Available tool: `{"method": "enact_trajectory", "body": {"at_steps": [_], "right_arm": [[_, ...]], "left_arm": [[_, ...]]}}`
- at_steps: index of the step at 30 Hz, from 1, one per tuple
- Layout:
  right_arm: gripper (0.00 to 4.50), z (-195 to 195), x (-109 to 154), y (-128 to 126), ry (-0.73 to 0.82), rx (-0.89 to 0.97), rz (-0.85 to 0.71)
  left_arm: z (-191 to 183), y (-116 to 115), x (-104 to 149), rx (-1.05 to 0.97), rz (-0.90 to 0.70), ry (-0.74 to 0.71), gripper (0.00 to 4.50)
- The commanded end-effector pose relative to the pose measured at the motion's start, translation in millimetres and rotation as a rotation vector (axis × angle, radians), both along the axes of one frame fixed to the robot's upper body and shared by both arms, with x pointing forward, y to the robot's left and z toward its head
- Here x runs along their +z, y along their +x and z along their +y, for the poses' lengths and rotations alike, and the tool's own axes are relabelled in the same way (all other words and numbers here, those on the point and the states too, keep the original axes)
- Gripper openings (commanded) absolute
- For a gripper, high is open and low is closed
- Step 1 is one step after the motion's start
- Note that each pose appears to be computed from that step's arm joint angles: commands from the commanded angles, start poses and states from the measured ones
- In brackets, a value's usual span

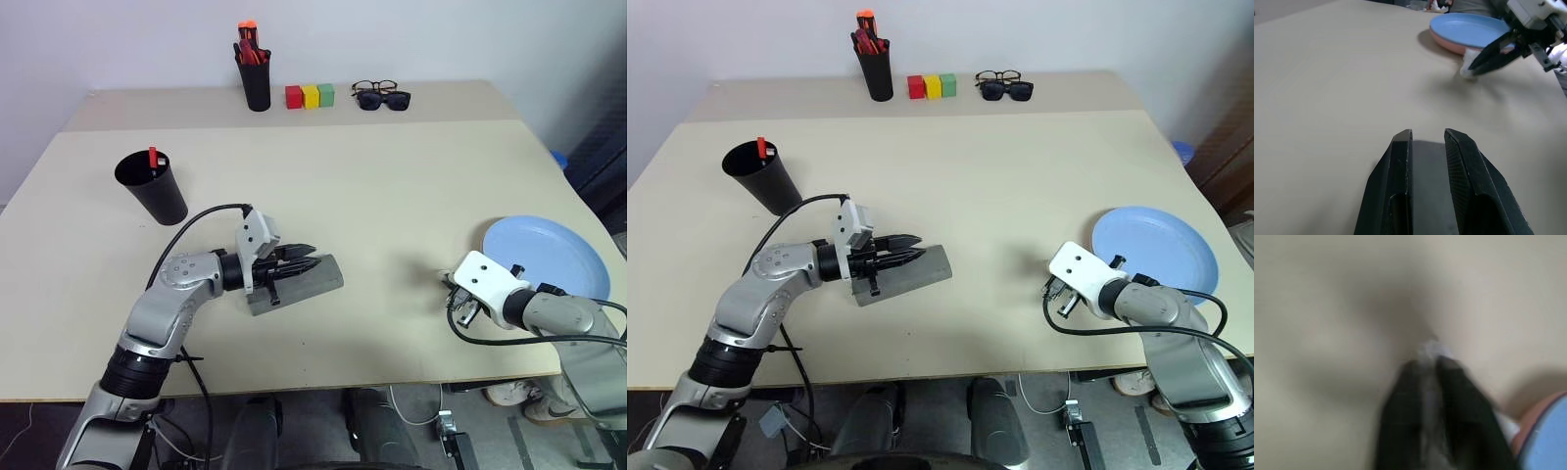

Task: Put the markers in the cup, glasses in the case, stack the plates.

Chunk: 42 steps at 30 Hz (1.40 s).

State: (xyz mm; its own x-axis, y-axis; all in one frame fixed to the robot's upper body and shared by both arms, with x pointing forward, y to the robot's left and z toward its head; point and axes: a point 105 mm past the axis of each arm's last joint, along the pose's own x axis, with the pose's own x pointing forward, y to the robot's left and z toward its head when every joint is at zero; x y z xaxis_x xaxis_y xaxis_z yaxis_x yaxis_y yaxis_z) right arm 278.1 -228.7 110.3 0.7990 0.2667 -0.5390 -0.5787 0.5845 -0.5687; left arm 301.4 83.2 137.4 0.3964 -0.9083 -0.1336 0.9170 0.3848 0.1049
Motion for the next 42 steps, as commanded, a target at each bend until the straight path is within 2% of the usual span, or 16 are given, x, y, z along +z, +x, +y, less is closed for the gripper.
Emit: {"method": "enact_trajectory", "body": {"at_steps": [1, 5, 8, 11, 13, 14, 16, 18, 21, 25, 28, 35, 42], "right_arm": [[0.05, -10.0, 37.0, 8.8, -0.006, -0.055, -0.137], [0.05, -48.7, 81.1, 27.0, 0.007, -0.283, -0.309], [0.05, -76.2, 86.8, 31.6, -0.038, -0.404, -0.34], [0.82, -72.9, 78.7, 29.5, 0.001, -0.364, -0.283], [1.73, -58.2, 76.4, 27.0, 0.05, -0.285, -0.256], [2.38, -48.0, 74.1, 24.2, 0.079, -0.235, -0.235], [3.39, -29.3, 63.0, 14.0, 0.112, -0.131, -0.156], [4.45, -15.2, 50.4, 3.3, 0.052, -0.016, -0.107], [4.45, -18.1, 27.2, 5.3, -0.049, 0.006, -0.068], [4.45, -28.5, 11.2, 14.7, -0.106, -0.022, -0.049], [3.58, -30.8, 9.5, 19.1, -0.107, -0.031, -0.053], [0.03, -24.1, 22.5, 18.8, -0.082, -0.019, -0.097], [0.03, -28.8, 61.7, 21.4, -0.031, -0.093, -0.218]], "left_arm": [[12.3, 1.0, 3.8, 0.031, -0.03, -0.021, 0.98], [30.1, 4.1, -4.6, 0.083, -0.025, -0.013, 0.98], [38.2, 11.4, -2.4, 0.126, -0.034, -0.033, 0.98], [43.6, 17.0, -1.1, 0.156, -0.048, -0.037, 0.98], [44.0, 17.5, -0.3, 0.156, -0.056, -0.034, 0.98], [44.8, 17.1, 0.1, 0.156, -0.059, -0.034, 0.98], [43.9, 16.0, 1.7, 0.142, -0.066, -0.031, 0.98], [41.1, 13.6, 2.8, 0.119, -0.074, -0.02, 0.98], [38.9, 10.7, 5.3, 0.117, -0.082, -0.014, 0.98], [35.0, 6.4, 9.6, 0.128, -0.09, -0.021, 0.98], [33.3, 4.1, 10.7, 0.134, -0.088, -0.022, 0.98], [28.0, 4.9, 11.7, 0.128, -0.076, -0.024, 0.98], [22.2, 9.8, 14.5, 0.11, -0.074, -0.027, 0.98]]}}
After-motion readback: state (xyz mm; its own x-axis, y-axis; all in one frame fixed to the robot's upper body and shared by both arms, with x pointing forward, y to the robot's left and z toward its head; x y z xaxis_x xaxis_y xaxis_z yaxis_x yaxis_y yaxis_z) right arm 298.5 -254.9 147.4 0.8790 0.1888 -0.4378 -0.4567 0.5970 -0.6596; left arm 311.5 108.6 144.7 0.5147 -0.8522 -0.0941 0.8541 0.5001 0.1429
